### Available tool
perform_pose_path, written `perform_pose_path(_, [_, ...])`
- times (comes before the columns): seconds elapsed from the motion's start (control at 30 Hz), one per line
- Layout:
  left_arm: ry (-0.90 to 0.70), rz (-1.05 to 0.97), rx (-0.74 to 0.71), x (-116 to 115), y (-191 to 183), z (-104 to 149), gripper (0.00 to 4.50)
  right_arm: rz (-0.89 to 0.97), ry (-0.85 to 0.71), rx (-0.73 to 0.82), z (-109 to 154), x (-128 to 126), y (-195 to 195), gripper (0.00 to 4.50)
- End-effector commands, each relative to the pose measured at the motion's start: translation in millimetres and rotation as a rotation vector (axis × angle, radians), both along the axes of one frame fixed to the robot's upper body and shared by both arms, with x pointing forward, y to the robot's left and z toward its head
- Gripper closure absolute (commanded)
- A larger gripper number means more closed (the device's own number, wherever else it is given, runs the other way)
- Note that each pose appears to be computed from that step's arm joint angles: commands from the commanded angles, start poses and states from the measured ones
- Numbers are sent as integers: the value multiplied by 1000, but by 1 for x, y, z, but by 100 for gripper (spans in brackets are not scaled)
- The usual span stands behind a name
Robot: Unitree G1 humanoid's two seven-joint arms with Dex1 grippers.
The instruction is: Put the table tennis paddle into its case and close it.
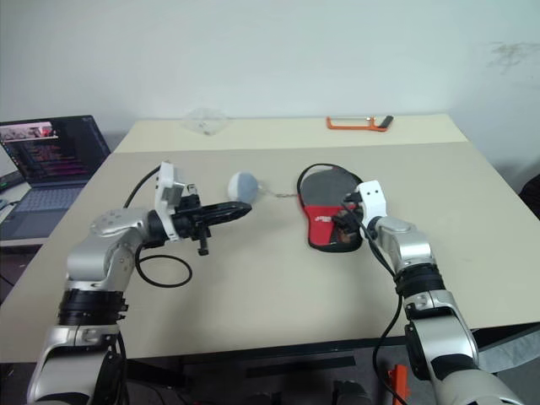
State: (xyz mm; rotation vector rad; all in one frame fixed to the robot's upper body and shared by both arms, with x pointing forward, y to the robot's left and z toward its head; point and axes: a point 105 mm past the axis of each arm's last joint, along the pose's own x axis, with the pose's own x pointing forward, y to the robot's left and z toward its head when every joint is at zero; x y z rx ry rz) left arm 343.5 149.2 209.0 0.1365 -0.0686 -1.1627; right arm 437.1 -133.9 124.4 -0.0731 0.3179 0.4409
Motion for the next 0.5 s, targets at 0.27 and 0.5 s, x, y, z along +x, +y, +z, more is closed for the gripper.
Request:
perform_pose_path(0.27, [-64,-13,13,-4,-6,15,450,-52,18,79,7,4,-13,183])
perform_pose_path(0.5, [-63,-10,19,-2,-3,16,450,-59,17,82,9,5,-14,424])
